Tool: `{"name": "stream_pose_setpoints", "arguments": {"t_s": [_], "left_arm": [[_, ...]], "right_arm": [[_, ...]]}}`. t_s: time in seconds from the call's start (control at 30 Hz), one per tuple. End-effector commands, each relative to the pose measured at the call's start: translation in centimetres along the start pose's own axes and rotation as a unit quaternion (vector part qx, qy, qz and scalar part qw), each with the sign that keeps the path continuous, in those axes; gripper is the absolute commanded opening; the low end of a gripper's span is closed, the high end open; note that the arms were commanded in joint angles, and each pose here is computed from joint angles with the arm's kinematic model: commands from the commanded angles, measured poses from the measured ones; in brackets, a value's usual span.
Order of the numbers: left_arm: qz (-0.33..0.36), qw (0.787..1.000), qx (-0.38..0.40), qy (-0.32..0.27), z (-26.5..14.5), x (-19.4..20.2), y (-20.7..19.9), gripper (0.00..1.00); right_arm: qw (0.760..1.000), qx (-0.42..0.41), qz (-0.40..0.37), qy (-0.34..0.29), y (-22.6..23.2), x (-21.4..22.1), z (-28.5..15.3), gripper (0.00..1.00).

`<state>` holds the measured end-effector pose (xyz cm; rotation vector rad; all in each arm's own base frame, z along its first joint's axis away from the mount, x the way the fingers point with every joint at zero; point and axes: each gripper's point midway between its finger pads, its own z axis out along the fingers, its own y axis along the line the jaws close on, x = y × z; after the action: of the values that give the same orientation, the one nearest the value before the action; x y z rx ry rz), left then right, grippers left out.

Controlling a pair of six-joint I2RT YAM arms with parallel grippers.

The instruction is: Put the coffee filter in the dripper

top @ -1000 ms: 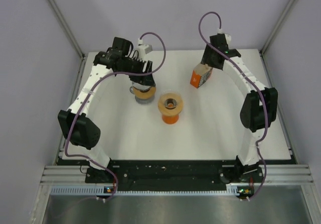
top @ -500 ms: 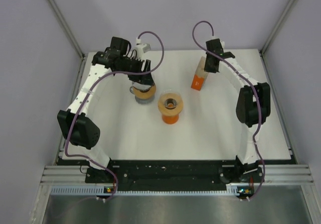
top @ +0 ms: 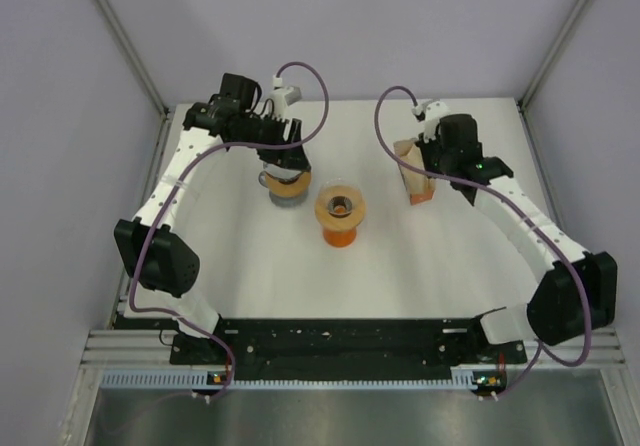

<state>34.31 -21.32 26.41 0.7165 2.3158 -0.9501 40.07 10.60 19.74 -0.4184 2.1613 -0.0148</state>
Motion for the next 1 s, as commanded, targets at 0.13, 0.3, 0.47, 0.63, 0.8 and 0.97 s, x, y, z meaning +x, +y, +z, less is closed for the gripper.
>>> {"name": "stream_pose_setpoints", "arguments": {"t_s": [0.13,0.3,0.47,0.63,0.8,0.97], "left_arm": [[0.057,0.997,0.04,-0.025,0.0,-2.3,-3.6,0.64],[0.103,0.993,0.055,-0.034,0.3,-4.1,-6.8,0.65],[0.143,0.984,0.08,-0.073,-0.5,-7.0,-11.8,0.62],[0.187,0.973,0.102,-0.094,0.4,-8.3,-17.5,0.59],[0.19,0.975,0.079,-0.089,5.0,-8.3,-19.0,0.55],[0.227,0.97,0.018,-0.089,8.9,-8.2,-18.4,0.47]], "right_arm": [[0.979,-0.093,-0.095,-0.154,4.1,-4.4,-7.5,0.0],[0.983,-0.073,-0.001,-0.17,3.9,-6.5,-9.5,0.0],[0.967,-0.021,0.2,-0.155,2.6,-7.3,-9.5,0.0],[0.94,0.02,0.307,-0.146,2.6,-6.4,-9.0,0.0],[0.926,0.029,0.342,-0.155,2.7,-6.5,-9.5,0.0],[0.922,0.025,0.352,-0.157,3.0,-6.3,-9.9,0.0]]}}
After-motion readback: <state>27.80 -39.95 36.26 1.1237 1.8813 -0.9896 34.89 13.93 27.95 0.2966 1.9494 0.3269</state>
